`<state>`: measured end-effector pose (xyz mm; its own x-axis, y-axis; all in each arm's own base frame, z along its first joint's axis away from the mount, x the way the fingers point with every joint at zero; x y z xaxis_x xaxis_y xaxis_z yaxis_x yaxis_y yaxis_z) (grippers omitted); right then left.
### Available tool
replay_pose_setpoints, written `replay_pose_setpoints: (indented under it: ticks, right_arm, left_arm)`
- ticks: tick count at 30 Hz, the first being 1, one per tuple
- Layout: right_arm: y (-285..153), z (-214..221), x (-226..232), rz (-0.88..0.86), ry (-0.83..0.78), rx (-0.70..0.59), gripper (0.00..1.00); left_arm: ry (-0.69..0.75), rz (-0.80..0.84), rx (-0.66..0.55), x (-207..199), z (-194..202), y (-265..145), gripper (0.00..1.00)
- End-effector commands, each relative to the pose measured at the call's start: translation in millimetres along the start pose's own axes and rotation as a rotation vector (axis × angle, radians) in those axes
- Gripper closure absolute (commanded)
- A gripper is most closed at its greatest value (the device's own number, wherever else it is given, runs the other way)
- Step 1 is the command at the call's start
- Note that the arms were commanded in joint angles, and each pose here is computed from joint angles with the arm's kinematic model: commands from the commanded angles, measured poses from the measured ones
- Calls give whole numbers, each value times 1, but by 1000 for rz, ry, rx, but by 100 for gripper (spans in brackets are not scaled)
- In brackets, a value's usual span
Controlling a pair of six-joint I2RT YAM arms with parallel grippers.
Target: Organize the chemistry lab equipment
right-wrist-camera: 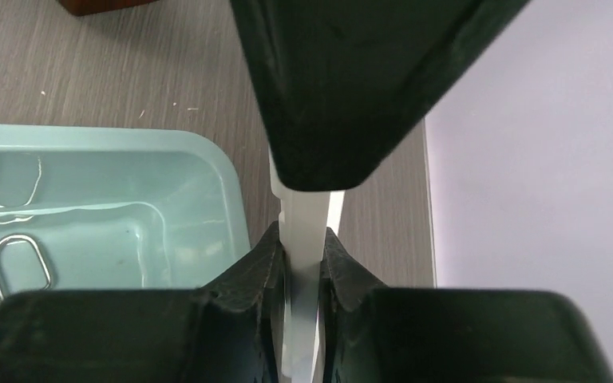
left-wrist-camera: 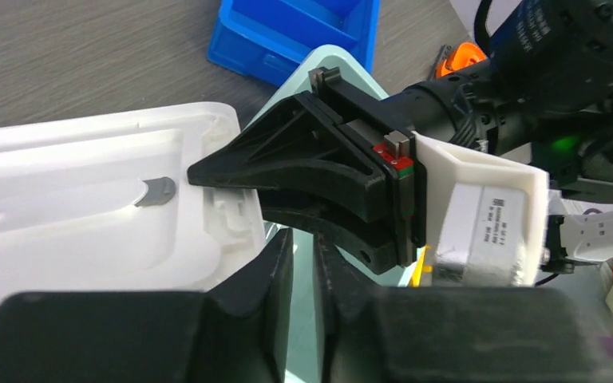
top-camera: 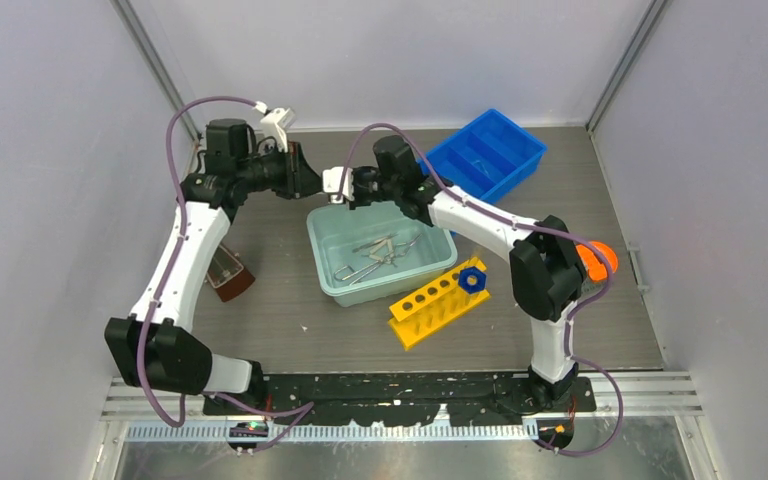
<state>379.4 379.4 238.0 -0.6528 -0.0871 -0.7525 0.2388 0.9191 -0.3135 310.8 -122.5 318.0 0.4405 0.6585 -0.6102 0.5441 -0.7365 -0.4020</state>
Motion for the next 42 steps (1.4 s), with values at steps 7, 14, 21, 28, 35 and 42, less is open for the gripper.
replay_pose_setpoints:
  ticks: [7, 14, 21, 28, 35, 42]
  right_arm:
    - [-33, -52, -52, 264, -27, -153, 99]
    - [-58, -68, -60, 365, 92, -182, 99]
    - [-92, -92, -75, 538, 378, -268, 100]
    - [-134, -110, -83, 612, 819, -203, 99]
    - [-184, -129, -60, 577, 1036, -206, 99]
    - [-229, -154, -44, 501, 1238, -249, 100]
  left_arm:
    - [149, -26, -253, -51, -48, -50, 39]
    - [235, -97, -446, -78, -60, -94, 7]
    - [249, -203, -517, -71, -47, -112, 0]
    - [258, -274, -495, -58, -26, -117, 0]
    - [241, -319, -468, -51, -10, -121, 0]
    - [171, -325, -386, -43, 16, -118, 1]
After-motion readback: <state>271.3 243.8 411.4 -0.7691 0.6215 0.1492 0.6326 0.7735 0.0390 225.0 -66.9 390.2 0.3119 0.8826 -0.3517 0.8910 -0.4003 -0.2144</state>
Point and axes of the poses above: each gripper's point midway between its finger pads, its own y axis out along the fingers, its own x axis along the line the jaws close on, z = x × y, the point moved 6 cm from there along -y, back along the fingers, and after that the axes turned 12 degrees about -y, right-handed, at the moved point
